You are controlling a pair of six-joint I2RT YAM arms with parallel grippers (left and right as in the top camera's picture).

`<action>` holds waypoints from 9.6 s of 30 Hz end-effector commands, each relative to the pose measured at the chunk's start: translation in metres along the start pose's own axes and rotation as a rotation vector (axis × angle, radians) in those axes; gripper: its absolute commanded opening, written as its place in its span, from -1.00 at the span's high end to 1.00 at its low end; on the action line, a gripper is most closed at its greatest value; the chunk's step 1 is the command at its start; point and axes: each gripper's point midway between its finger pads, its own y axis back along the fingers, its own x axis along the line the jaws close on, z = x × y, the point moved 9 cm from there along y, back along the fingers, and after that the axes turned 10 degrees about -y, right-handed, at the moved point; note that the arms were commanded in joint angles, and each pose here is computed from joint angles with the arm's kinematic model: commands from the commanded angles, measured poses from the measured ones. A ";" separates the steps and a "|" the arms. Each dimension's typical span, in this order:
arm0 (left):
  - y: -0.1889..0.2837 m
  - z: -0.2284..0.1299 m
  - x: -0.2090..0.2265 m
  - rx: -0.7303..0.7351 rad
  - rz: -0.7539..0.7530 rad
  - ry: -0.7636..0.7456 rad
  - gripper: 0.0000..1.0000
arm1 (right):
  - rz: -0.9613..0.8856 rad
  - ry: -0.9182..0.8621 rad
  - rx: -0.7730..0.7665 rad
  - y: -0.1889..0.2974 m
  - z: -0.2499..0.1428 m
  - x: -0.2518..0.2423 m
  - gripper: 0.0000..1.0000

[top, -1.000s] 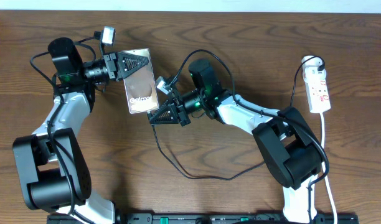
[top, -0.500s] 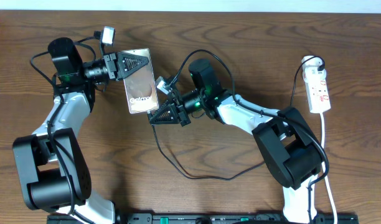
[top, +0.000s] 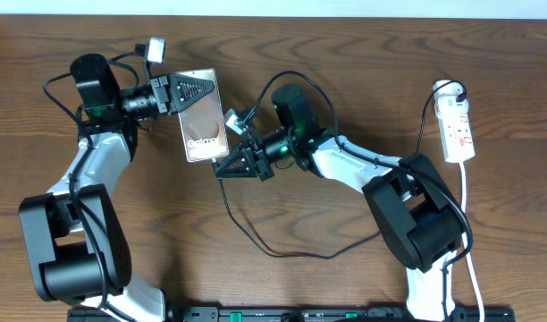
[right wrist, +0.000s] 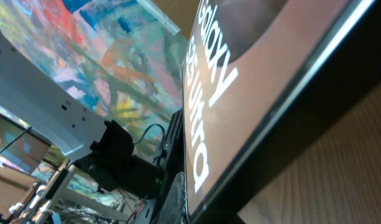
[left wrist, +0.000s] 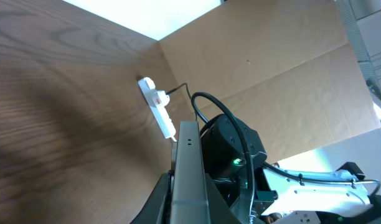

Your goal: Plug charger to phone and switch on socket

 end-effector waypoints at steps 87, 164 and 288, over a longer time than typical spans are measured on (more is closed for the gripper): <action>0.008 0.025 -0.008 -0.127 0.058 -0.011 0.85 | 0.008 0.006 -0.045 0.017 0.013 0.000 0.98; -0.002 0.016 -0.015 -0.027 -0.018 -0.079 0.85 | -0.007 -0.007 -0.072 0.016 0.020 0.002 0.98; 0.069 -0.033 0.058 -0.171 0.484 0.324 0.85 | -0.065 -0.159 -0.276 0.066 0.052 0.004 -0.98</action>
